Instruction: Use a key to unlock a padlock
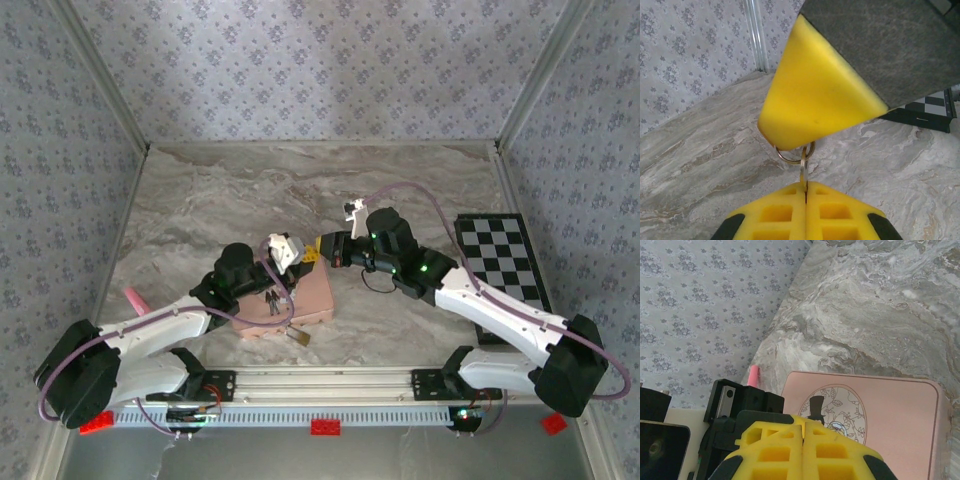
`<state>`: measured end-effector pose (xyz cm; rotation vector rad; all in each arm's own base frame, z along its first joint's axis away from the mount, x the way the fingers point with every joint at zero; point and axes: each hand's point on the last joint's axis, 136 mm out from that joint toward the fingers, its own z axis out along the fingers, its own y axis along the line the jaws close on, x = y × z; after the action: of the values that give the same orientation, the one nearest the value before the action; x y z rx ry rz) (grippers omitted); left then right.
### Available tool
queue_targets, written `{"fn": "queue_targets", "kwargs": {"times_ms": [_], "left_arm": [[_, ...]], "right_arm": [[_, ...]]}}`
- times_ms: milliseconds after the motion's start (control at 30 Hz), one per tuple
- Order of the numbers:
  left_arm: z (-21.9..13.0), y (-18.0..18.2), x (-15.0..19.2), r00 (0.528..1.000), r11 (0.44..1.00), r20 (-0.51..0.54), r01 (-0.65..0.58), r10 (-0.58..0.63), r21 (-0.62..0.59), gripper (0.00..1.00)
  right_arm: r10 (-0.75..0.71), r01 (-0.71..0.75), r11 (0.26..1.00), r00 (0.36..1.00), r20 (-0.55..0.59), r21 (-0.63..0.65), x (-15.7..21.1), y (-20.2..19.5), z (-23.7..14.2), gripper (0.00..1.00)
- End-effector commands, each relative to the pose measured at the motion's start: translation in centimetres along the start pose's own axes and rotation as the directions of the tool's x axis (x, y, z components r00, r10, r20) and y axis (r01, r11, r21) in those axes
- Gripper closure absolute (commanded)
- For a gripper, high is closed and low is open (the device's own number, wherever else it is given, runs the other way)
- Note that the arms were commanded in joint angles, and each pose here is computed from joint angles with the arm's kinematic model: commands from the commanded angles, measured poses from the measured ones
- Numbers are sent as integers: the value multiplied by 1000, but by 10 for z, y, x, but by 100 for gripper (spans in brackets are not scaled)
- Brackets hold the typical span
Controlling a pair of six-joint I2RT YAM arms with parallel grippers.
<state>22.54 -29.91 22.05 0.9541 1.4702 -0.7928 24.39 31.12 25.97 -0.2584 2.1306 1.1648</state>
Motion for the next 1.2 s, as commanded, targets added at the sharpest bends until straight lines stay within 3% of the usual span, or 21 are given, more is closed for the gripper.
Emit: {"fn": "queue_targets", "kwargs": {"times_ms": [0, 133, 233, 300, 367, 567, 667, 900, 1033, 1167], "left_arm": [[-2, -3, -21, 999, 999, 40, -35, 34, 20, 100], [-4, 7, -16, 999, 999, 13, -43, 43, -34, 100], [-7, 13, 1, 989, 991, -87, -122, 117, -60, 100], [-10, 19, 15, 967, 973, -158, -213, 197, -88, 100], [-16, 22, 25, 930, 939, -203, -331, 307, -96, 100], [-30, 18, 28, 738, 745, -201, -665, 645, -49, 100], [-29, 25, 20, 712, 716, -205, -694, 671, -67, 100], [-25, 31, 20, 641, 645, -221, -761, 735, -67, 100], [-25, 33, 18, 630, 630, -225, -772, 744, -78, 100], [-25, 31, 18, 623, 625, -217, -777, 751, -71, 100]], "right_arm": [[14, -14, 1000, 1000, 20, 11, -3, -1, 1, 100], [22, -23, 999, 999, 36, 26, -6, -4, -3, 100], [33, -35, 998, 998, 47, 44, -8, -7, -6, 100], [46, -49, 997, 997, 58, 56, -9, -9, -9, 83], [80, -85, 994, 994, 72, 65, -10, -13, -12, 71], [341, -338, 940, 937, 75, -45, 1, -4, -5, 69], [438, -431, 898, 897, 63, -92, 12, 4, 3, 69], [553, -550, 833, 832, 46, -65, 29, -3, 6, 70], [581, -584, 810, 811, 72, 46, 44, -20, 3, 70], [627, -630, 776, 775, 72, 27, 50, -25, 6, 72]]}}
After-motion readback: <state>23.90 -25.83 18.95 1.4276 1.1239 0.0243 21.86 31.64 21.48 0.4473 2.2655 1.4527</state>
